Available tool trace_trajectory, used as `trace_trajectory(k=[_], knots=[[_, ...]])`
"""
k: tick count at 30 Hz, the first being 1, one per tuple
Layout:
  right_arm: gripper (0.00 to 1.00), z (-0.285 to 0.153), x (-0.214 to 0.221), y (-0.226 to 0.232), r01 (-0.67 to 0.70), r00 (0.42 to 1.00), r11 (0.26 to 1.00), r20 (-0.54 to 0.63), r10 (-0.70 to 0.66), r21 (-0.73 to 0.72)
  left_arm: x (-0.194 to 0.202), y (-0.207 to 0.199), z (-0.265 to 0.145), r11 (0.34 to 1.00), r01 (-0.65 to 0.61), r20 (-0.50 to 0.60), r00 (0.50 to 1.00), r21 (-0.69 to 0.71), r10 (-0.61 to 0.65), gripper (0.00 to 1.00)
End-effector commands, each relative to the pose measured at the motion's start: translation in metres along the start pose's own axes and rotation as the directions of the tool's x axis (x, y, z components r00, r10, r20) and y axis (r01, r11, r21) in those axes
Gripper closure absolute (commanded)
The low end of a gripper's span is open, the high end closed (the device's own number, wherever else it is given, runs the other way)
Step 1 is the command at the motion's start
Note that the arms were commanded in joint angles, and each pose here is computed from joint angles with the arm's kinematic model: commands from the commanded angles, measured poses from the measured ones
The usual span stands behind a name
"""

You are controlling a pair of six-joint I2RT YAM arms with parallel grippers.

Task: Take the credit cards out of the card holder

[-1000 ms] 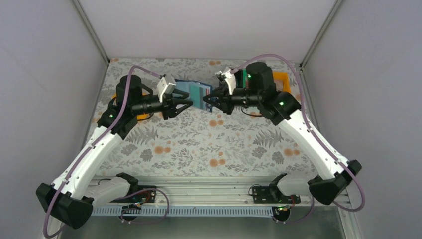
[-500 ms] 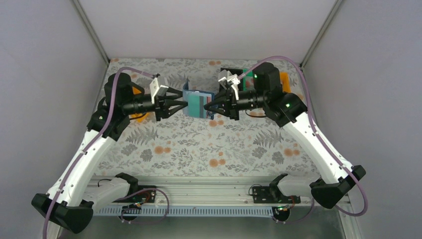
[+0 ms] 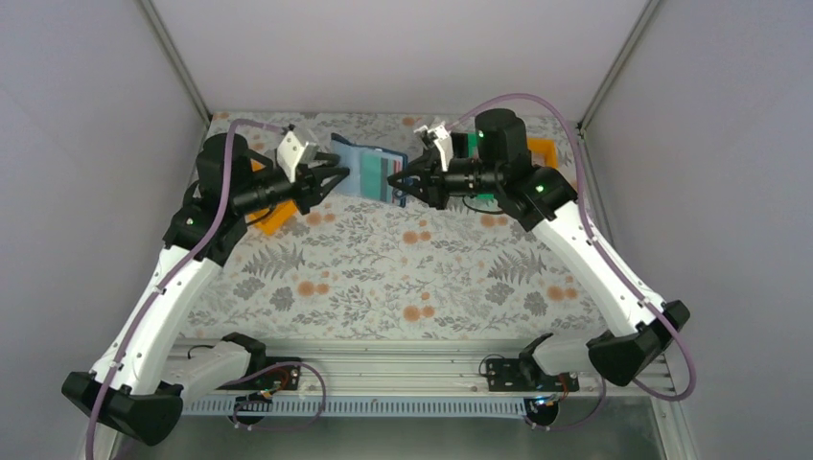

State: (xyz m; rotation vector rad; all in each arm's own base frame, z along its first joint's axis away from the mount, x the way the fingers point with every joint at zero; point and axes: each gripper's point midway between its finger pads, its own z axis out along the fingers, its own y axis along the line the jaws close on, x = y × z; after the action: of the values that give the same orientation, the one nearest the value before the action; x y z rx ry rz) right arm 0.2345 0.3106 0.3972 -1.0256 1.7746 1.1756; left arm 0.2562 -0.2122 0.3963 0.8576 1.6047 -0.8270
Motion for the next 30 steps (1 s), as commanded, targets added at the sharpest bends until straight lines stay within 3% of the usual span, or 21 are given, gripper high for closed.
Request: trace_trajectory(k=[1, 4, 6, 9, 11, 13, 19, 30], knots=[[0.96, -0.001, -0.009, -0.049, -0.117, 0.993, 0.971, 0.035, 0.112, 0.21, -0.004, 0.045, -0.013, 0.966, 0.003, -0.013, 1.0, -0.257, -0.006, 0.66], [0.96, 0.0, -0.002, -0.077, -0.185, 0.982, 0.921, 0.031, 0.186, 0.342, -0.007, 0.041, -0.015, 0.971, 0.002, -0.005, 1.0, -0.239, -0.003, 0.59], [0.96, 0.001, -0.001, -0.08, -0.198, 0.979, 0.916, 0.028, 0.201, 0.348, -0.012, 0.03, -0.012, 0.985, -0.013, 0.01, 1.0, -0.173, 0.015, 0.57], [0.96, 0.006, -0.005, -0.074, -0.196, 0.98, 0.932, 0.033, 0.196, 0.305, -0.02, -0.006, -0.007, 0.999, -0.024, 0.052, 0.998, 0.038, 0.022, 0.57], [0.96, 0.009, -0.005, -0.069, -0.185, 0.982, 0.943, 0.028, 0.185, 0.276, -0.023, -0.035, -0.005, 0.975, 0.004, 0.074, 0.997, 0.22, -0.021, 0.57], [0.96, 0.013, -0.005, -0.061, -0.162, 0.986, 0.958, 0.011, 0.164, 0.236, -0.017, -0.046, 0.0, 0.954, 0.044, 0.064, 0.996, 0.298, -0.066, 0.57], [0.96, 0.009, -0.012, -0.015, -0.036, 0.999, 0.998, 0.013, 0.035, 0.045, 0.007, -0.014, 0.019, 0.966, 0.192, -0.017, 0.981, 0.175, -0.192, 0.58], [0.96, -0.004, -0.013, 0.025, 0.089, 0.995, 0.989, 0.045, -0.084, -0.118, 0.011, -0.016, 0.019, 0.962, 0.188, -0.021, 0.982, 0.198, -0.187, 0.63]])
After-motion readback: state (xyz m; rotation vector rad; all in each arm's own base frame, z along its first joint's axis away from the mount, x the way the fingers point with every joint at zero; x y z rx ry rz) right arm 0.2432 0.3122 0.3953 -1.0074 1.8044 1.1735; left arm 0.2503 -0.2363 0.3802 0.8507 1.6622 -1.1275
